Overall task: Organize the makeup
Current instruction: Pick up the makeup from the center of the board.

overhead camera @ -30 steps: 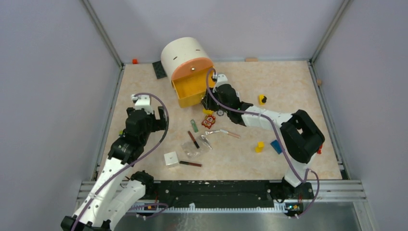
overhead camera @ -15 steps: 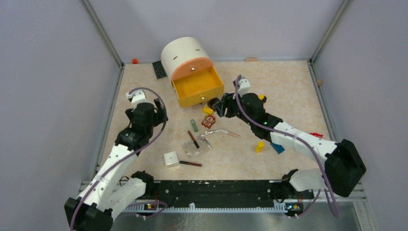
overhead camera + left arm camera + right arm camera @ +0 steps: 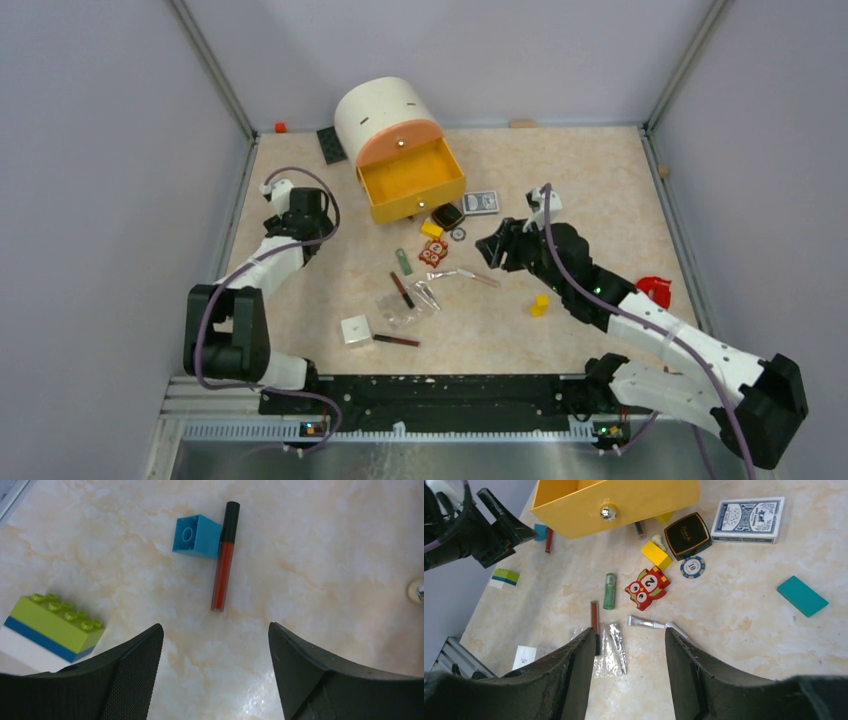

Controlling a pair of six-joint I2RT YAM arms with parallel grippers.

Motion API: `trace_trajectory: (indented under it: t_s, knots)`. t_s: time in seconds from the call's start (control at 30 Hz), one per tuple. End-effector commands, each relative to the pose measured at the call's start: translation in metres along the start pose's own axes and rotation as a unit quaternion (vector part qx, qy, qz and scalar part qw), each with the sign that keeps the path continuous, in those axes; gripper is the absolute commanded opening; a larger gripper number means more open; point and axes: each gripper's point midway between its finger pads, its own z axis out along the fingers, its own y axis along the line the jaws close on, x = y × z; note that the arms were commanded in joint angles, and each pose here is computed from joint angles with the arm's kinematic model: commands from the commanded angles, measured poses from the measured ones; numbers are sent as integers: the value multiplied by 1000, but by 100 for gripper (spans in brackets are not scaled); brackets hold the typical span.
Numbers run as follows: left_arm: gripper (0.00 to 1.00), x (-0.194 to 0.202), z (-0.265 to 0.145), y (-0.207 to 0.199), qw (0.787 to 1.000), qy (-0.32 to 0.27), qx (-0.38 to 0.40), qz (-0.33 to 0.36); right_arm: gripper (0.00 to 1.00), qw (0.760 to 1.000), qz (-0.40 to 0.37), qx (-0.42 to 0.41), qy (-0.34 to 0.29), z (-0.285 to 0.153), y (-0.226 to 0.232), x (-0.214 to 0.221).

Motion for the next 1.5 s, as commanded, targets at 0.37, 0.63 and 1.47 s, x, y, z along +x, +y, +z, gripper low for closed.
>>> trace_trajectory:
  t_s: [0.37, 0.63, 1.47]
  knots:
    - [64, -22, 75, -41, 998, 33, 41, -21, 52, 1000, 19, 13, -5, -9, -7, 5]
    - [67, -5, 99, -23, 997, 68, 9, -17, 52, 1000, 26, 15, -3, -10, -8, 8]
    - [0, -97, -15, -47, 985, -78, 152, -20, 52, 999, 30, 34, -11, -24, -20, 9]
